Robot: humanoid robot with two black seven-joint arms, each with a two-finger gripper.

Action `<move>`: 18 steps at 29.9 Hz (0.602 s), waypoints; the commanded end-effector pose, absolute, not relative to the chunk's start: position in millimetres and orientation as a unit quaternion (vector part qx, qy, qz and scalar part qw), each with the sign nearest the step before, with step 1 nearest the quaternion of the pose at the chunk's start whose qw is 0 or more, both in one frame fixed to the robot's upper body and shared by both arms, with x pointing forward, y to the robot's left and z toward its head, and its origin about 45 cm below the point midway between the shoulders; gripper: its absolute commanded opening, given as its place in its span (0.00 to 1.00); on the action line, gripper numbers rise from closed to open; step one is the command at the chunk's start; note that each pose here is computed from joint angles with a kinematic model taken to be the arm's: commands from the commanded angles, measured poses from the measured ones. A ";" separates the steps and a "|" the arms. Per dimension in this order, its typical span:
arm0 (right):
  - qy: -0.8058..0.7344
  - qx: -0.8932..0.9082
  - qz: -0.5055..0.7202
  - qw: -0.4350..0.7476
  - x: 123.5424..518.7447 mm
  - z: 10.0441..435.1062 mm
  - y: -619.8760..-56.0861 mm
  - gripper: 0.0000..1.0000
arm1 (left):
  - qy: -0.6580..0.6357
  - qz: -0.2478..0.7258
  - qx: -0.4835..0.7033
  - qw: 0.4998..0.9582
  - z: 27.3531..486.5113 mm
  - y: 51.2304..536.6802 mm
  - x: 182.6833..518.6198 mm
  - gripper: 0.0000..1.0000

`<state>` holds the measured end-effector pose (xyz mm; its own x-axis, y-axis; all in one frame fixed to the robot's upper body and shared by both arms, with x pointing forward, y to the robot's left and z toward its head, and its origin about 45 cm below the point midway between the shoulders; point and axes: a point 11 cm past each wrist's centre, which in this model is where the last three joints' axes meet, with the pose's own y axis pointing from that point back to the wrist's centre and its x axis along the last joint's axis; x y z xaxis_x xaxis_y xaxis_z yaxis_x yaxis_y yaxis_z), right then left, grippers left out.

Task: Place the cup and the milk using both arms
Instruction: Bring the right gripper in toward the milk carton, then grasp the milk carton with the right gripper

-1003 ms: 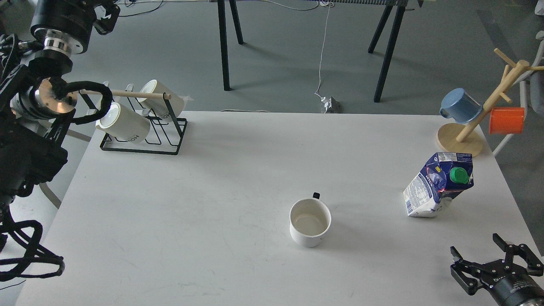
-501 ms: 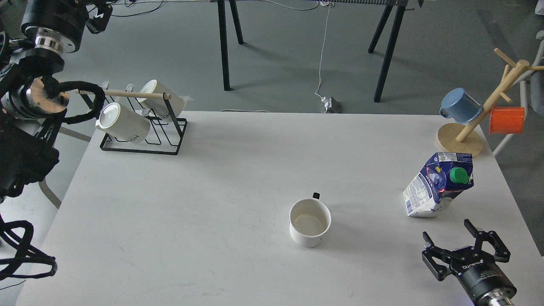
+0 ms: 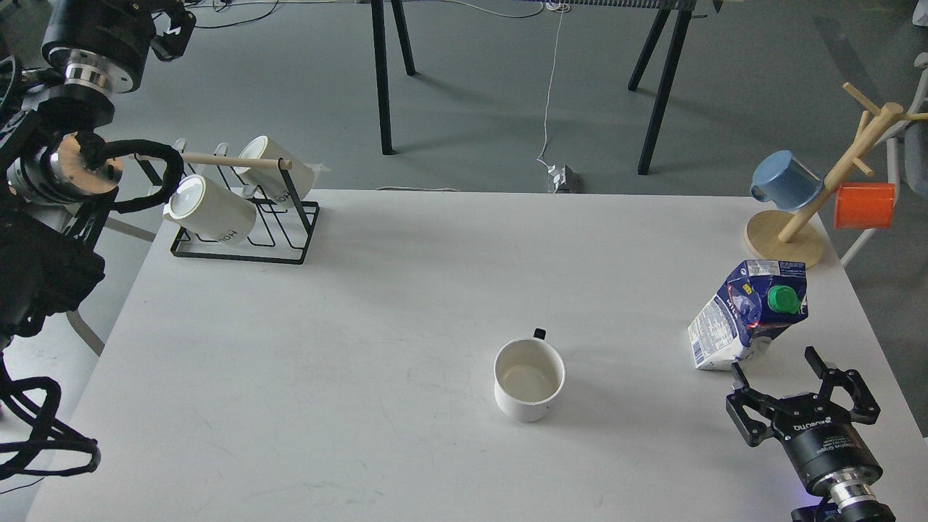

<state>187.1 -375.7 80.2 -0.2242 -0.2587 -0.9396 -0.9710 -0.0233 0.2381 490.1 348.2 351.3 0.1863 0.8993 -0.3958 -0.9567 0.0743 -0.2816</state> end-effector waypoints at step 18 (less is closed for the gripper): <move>0.590 -0.515 0.492 0.382 222.7 70.6 -352.5 0.94 | 0.060 0.636 -0.241 0.730 349.6 349.1 490.4 1.00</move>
<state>220.2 -356.3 75.9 -0.1713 -0.2478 -0.9535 -0.9827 -0.0260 0.1833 490.1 350.0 350.5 0.1827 0.9016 -0.3920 -0.9580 0.0738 -0.2770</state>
